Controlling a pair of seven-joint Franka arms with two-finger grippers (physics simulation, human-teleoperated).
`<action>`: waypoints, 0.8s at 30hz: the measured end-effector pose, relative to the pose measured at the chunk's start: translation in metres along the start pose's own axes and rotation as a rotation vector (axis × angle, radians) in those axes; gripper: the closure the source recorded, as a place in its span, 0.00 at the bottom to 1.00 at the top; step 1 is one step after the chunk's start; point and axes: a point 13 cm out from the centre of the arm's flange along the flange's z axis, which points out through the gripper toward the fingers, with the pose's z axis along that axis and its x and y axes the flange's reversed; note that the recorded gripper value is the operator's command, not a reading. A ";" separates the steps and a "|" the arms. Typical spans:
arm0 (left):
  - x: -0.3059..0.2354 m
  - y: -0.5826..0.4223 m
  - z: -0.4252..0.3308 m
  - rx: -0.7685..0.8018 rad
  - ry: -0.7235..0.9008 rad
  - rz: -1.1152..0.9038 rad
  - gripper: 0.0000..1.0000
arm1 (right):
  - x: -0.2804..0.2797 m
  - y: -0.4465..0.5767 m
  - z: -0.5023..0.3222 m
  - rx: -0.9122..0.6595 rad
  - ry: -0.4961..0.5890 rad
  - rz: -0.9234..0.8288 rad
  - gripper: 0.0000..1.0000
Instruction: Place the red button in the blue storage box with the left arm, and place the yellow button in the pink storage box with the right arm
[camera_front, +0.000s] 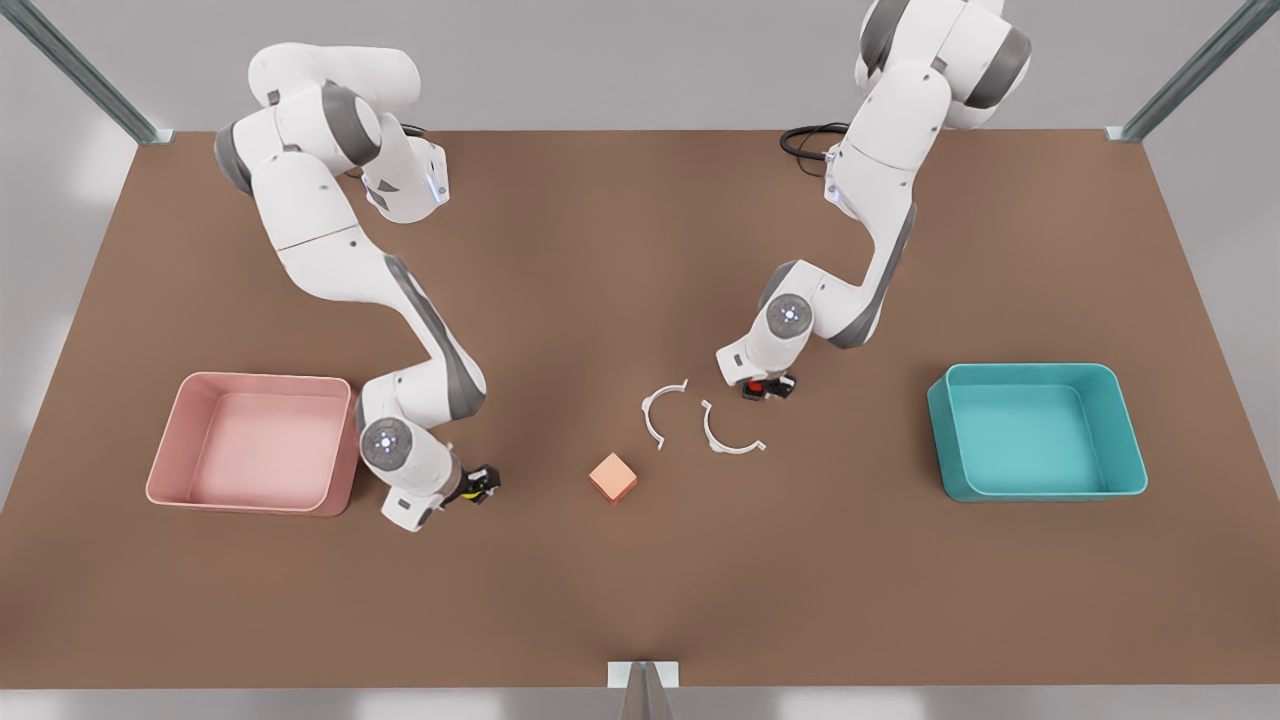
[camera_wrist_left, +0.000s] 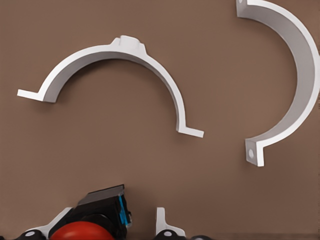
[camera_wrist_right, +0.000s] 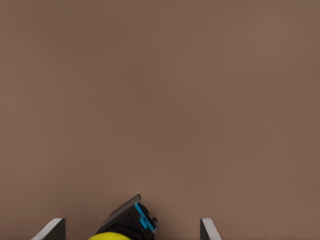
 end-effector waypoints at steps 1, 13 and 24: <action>0.000 0.000 0.000 0.000 -0.001 -0.002 0.29 | 0.000 0.000 0.005 0.000 -0.002 -0.001 0.00; -0.046 0.128 -0.166 -0.053 -0.171 -0.219 0.53 | 0.007 -0.003 0.029 0.020 -0.053 -0.026 0.08; 0.092 0.439 -0.137 -0.052 0.018 -0.385 0.00 | 0.013 -0.008 0.038 0.016 -0.060 -0.017 0.39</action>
